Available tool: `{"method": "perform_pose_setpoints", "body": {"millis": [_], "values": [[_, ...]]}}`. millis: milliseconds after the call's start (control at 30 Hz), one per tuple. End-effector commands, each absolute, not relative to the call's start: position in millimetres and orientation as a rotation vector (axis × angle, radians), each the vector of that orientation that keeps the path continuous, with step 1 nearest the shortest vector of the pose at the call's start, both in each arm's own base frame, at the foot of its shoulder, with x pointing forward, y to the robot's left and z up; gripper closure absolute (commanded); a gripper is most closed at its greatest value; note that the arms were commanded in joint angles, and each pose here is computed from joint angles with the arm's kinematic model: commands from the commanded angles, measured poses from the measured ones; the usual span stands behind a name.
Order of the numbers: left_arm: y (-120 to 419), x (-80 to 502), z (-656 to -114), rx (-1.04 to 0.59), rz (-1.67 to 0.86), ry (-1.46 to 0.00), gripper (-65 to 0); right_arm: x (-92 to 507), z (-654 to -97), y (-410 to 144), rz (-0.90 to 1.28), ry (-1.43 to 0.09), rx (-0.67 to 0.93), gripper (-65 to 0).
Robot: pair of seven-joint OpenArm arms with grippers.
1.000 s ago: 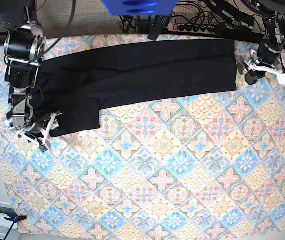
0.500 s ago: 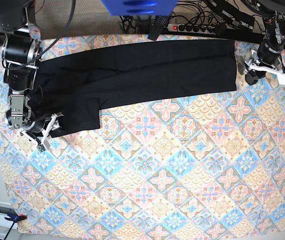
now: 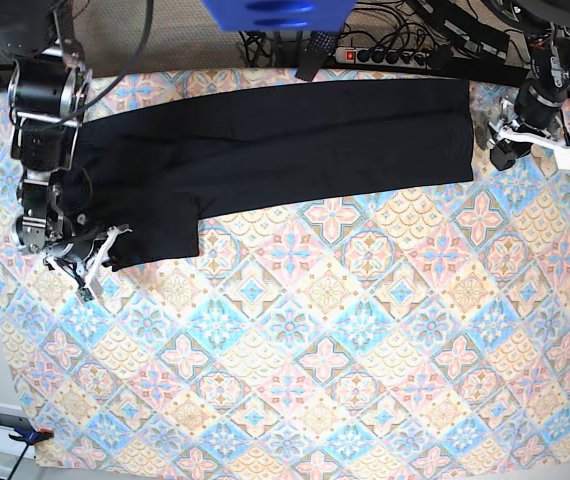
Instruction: Fold the T-shirt properly
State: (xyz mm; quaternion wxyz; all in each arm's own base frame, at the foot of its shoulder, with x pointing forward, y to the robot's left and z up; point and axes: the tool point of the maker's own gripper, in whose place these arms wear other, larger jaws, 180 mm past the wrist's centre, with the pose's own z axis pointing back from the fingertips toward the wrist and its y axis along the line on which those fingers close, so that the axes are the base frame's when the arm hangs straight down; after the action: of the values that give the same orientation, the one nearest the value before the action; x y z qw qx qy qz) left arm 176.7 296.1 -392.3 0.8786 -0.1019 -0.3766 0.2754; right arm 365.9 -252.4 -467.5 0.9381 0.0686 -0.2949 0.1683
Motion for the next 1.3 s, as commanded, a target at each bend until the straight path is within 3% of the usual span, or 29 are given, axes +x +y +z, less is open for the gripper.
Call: {"method": "perform_pose_setpoints", "body": {"millis": [0,167,367,600,833,933,1067,1200,1267], "values": [[300.4,183.3,-381.2,-0.207,0.556,-0.825,-27.2,376.7,-446.9,-257.0,0.349,-0.671,0.131,-0.2],[300.4,183.3,-381.2,-0.207,0.556,-0.825,-27.2,371.1,-402.9,-244.8,0.44,-0.74,0.079,-0.1],[300.4,183.3,-381.2,-0.207,0.556,-0.825,-27.2,349.0,-356.8,-274.8,0.432,-0.792,-0.069,-0.1],[300.4,183.3,-381.2,-0.207,0.556,-0.825,-27.2,303.1,-346.7,-292.6,0.44,-0.743,-0.17,-0.1],[299.5,183.1,-381.7,-0.209,0.556,-0.824,-27.2,277.5,-377.3,-296.3,0.424,-0.649,-0.14,-1.2],[299.9,183.3,-381.4,-0.208,0.555,-0.824,-27.2,268.2,-395.0,-302.1,0.401,-0.595,-0.126,-7.3],[302.0,182.8,-381.1,-0.197,0.542,-0.819,-27.2,261.4,-400.4,-318.6,0.429,-0.529,-0.217,-22.3],[298.1,179.7,-389.8,-0.157,0.416,-0.723,-27.6,275.4,-373.7,-315.8,0.443,-0.621,-0.245,-36.9],[300.3,176.0,-393.3,-0.136,0.393,-0.693,-27.7,280.5,-355.6,-321.9,0.431,-0.674,-0.277,-40.8]]}}
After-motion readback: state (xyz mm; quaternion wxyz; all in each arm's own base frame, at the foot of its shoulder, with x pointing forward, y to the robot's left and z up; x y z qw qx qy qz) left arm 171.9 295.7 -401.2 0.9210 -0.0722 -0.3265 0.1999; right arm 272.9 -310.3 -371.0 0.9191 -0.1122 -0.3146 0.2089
